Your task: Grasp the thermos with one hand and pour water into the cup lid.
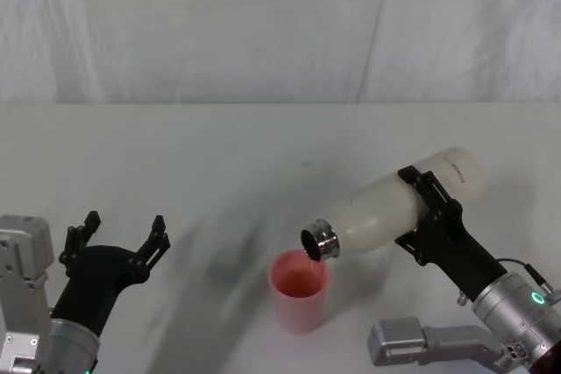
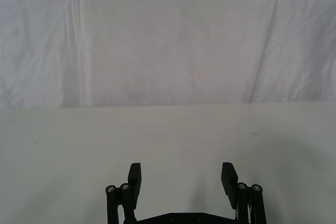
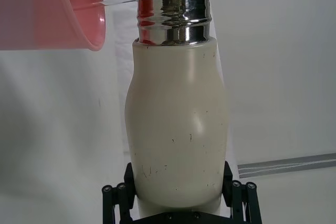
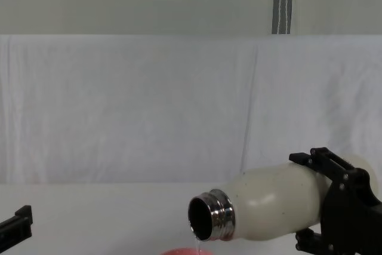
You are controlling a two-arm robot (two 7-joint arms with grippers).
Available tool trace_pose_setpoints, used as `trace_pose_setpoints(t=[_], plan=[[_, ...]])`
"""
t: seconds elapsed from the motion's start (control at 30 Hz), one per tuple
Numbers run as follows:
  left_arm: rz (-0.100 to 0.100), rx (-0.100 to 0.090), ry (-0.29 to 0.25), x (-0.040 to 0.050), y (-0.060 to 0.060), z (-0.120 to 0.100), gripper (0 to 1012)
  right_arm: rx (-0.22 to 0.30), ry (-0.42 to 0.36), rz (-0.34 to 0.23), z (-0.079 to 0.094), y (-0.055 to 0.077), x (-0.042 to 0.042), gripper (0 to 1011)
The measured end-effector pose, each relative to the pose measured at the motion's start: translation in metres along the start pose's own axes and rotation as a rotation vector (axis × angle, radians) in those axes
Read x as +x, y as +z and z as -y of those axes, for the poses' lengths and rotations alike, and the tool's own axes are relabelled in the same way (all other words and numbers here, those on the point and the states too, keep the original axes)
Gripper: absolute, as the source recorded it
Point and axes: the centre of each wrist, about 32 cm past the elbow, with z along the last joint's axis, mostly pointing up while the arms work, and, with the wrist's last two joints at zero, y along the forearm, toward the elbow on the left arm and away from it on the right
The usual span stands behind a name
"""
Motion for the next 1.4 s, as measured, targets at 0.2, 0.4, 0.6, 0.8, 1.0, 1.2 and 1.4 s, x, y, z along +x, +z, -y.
trace_pose_setpoints(t=[0.2,0.4,0.6,0.8,1.0,1.2,1.4], plan=[[0.0,0.0,0.0,0.0,0.0,0.0,1001,0.0,0.0,0.001,0.0001,-0.0002,0.0,950],[0.0,0.0,0.0,0.0,0.0,0.0,1001,0.001,0.001,0.002,-0.0001,0.0,-0.0001,950],[0.0,0.0,0.0,0.0,0.0,0.0,1001,0.001,0.001,0.004,-0.0002,-0.0001,-0.0001,950],[0.0,0.0,0.0,0.0,0.0,0.0,1001,0.001,0.001,0.004,0.0,-0.0003,0.0,950],[0.0,0.0,0.0,0.0,0.0,0.0,1001,0.002,0.002,0.004,0.0,-0.0001,-0.0002,950],[0.0,0.0,0.0,0.0,0.0,0.0,1001,0.002,0.002,0.002,0.0,0.0001,-0.0004,950],[0.0,0.0,0.0,0.0,0.0,0.0,1001,0.001,0.003,-0.01,-0.0003,0.0007,-0.0006,950]])
